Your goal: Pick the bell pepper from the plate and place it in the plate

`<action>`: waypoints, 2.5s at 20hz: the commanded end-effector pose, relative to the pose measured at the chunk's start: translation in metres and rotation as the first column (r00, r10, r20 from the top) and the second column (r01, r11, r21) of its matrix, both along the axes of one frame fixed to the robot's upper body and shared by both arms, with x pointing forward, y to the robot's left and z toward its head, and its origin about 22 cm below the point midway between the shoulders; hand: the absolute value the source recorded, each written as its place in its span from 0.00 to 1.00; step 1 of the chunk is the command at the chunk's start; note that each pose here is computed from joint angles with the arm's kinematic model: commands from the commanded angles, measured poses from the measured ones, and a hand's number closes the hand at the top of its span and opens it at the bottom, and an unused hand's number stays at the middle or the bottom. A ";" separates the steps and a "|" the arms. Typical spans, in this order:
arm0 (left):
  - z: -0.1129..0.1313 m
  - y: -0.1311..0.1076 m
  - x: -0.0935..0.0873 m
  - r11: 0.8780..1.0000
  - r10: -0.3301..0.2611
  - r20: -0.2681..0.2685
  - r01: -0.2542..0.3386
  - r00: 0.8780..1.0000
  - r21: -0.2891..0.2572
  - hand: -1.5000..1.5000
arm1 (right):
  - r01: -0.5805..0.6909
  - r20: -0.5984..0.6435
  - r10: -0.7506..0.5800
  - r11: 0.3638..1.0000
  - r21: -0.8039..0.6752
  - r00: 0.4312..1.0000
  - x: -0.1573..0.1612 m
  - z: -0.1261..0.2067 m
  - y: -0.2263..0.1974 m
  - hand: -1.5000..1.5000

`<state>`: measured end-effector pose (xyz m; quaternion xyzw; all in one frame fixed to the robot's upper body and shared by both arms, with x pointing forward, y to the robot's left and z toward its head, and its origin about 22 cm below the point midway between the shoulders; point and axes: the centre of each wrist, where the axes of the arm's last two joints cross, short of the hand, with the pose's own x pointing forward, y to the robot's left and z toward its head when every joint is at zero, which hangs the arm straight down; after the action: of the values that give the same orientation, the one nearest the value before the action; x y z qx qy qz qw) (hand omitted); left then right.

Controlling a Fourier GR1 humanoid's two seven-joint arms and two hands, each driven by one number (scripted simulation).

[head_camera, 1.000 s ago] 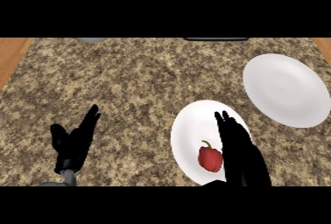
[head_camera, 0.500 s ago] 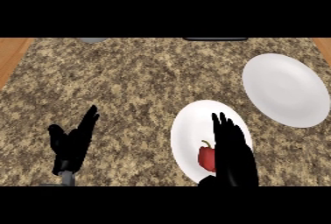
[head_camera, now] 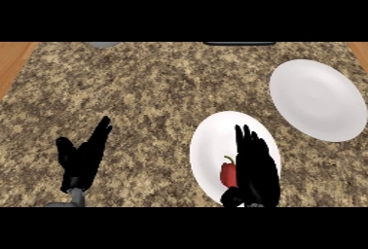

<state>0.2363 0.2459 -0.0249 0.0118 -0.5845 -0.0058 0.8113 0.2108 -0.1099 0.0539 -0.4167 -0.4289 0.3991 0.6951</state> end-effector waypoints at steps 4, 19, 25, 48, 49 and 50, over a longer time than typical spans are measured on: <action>-0.013 -0.003 0.003 1.000 0.003 -0.071 -0.004 0.998 -0.008 0.50 | -0.081 -0.143 0.070 0.994 -0.077 0.987 0.008 -0.025 0.009 1.00; 0.003 -0.018 0.008 0.998 -0.058 -0.014 0.058 0.998 -0.022 0.50 | 0.446 0.040 -0.445 0.895 -0.021 0.895 0.097 0.009 -0.010 1.00; 0.002 -0.027 0.007 0.996 -0.093 -0.020 0.093 0.995 -0.017 0.50 | 0.589 0.375 -0.566 0.805 0.063 0.734 0.143 0.063 -0.014 1.00; 0.015 -0.020 0.018 0.999 -0.048 -0.012 0.048 0.999 -0.014 0.50 | 0.800 0.721 -0.689 0.471 0.373 0.069 0.189 0.080 -0.086 1.00; 0.005 -0.024 0.011 0.999 -0.052 -0.043 0.051 0.998 -0.010 0.50 | 0.813 0.728 -0.683 0.458 0.360 0.063 0.187 0.076 -0.086 1.00; 0.008 -0.014 0.012 0.998 -0.070 -0.034 0.070 0.997 0.002 0.50 | 0.820 0.752 -0.659 0.445 0.361 0.026 0.192 0.085 -0.095 1.00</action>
<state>0.2499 0.2288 -0.0109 -0.0030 -0.5885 -0.0310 0.8079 0.3990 -0.1926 0.1451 -0.7790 -0.3980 -0.0985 0.4743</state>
